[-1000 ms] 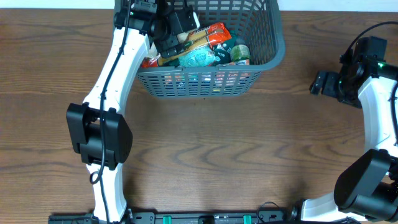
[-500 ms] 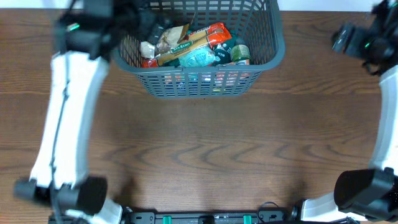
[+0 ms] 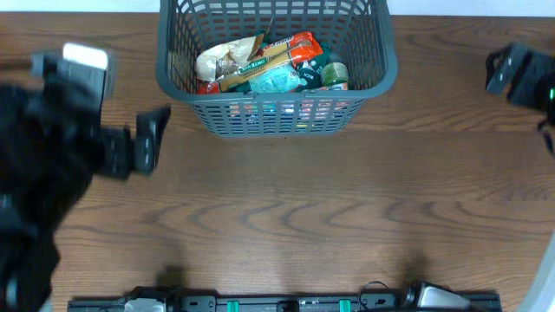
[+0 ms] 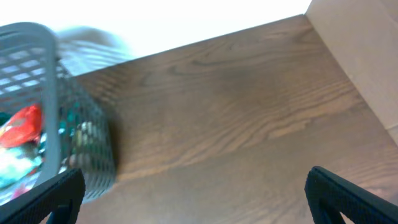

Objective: Pack container

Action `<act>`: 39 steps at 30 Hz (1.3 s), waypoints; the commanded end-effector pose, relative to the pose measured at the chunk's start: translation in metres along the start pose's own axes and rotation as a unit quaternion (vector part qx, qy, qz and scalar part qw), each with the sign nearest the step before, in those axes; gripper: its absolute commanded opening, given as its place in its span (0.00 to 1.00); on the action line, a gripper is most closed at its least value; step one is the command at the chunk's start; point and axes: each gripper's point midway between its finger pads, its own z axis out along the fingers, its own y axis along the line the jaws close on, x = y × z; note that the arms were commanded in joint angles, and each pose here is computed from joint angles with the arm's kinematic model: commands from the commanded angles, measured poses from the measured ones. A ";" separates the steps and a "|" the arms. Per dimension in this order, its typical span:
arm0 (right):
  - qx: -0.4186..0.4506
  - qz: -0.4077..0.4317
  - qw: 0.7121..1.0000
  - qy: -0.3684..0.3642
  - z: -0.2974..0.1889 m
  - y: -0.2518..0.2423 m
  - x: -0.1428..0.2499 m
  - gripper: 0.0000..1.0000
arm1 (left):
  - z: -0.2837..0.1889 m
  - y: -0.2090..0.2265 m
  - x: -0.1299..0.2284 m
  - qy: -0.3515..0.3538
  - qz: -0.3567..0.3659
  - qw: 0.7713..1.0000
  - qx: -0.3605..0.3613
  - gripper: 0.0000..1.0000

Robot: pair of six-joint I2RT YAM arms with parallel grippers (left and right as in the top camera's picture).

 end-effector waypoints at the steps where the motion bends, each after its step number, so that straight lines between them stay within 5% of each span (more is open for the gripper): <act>1: -0.021 -0.013 1.000 0.008 -0.017 0.008 0.035 0.99 | -0.002 -0.002 0.032 0.022 -0.015 1.000 -0.005 0.99; 16: -0.033 -0.045 0.998 -0.014 -0.007 -0.001 0.211 0.99 | 0.054 -0.020 0.172 0.037 -0.048 0.998 -0.003 0.99; 26: -0.032 -0.080 0.996 0.014 0.003 -0.004 0.237 0.99 | 0.099 -0.020 0.223 0.091 -0.049 0.995 -0.012 0.99; 39: -0.032 -0.079 0.996 0.030 0.003 -0.005 0.245 0.99 | 0.103 -0.020 0.226 0.100 -0.049 0.994 -0.011 0.99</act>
